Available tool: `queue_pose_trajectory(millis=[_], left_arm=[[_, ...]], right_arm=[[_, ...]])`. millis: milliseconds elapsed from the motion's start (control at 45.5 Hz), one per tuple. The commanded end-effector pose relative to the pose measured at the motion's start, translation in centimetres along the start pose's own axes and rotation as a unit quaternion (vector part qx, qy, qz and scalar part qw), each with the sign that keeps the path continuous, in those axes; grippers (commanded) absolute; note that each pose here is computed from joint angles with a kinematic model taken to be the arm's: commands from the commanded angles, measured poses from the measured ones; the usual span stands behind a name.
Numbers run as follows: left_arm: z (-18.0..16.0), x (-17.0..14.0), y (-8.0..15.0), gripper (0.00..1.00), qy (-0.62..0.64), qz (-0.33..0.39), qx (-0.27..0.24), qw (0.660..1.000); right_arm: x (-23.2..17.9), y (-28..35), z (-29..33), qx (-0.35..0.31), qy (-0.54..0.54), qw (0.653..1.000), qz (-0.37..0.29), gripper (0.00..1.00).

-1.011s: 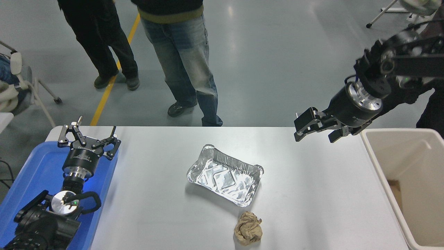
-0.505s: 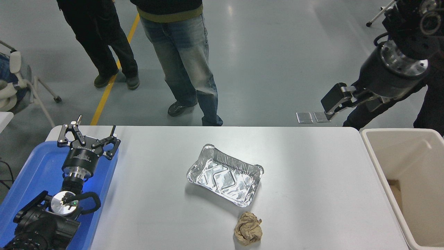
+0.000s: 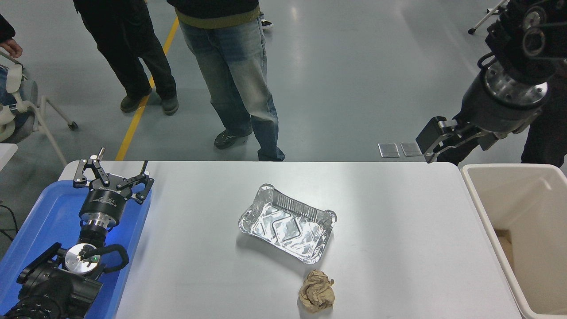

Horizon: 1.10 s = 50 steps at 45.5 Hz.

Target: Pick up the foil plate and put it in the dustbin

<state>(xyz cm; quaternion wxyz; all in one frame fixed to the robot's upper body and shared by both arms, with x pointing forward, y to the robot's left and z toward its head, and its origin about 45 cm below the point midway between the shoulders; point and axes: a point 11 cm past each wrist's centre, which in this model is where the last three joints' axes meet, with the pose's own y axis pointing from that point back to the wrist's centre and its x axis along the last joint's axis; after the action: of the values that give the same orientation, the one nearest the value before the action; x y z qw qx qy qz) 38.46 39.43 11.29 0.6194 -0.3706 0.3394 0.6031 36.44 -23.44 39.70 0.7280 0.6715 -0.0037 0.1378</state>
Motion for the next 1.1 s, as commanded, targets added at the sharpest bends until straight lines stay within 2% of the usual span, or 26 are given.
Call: queue_pose_trajectory(millis=[0,110,198,527,769,1077], left_arm=[[0.0,0.0,0.0,0.99,0.0,0.0,0.0,1.0],[-0.1,0.0,0.0,0.99,0.001,0.0,0.0,1.0],[-0.1,0.0,0.0,0.99,0.001,0.0,0.0,1.0],[-0.1,0.0,0.0,0.99,0.001,0.0,0.0,1.0],[-0.1,0.0,0.0,0.99,0.001,0.0,0.0,1.0],[-0.1,0.0,0.0,0.99,0.001,0.0,0.0,1.0]], right_arm=[[1.4,-4.3,-6.9,0.097,-0.004,0.995,-0.026,0.99],[1.5,-8.8,-11.5,0.155,0.002,0.986,-0.054,0.99],[1.2,-12.3,-12.9,0.175,-0.005,0.983,-0.053,0.99],[-1.0,-24.8,-10.9,0.131,-0.115,0.984,0.031,0.99],[-3.2,-28.8,-9.4,0.09,-0.152,0.982,0.062,0.99],[-4.2,-30.1,-9.7,0.093,-0.166,0.98,0.063,0.98]])
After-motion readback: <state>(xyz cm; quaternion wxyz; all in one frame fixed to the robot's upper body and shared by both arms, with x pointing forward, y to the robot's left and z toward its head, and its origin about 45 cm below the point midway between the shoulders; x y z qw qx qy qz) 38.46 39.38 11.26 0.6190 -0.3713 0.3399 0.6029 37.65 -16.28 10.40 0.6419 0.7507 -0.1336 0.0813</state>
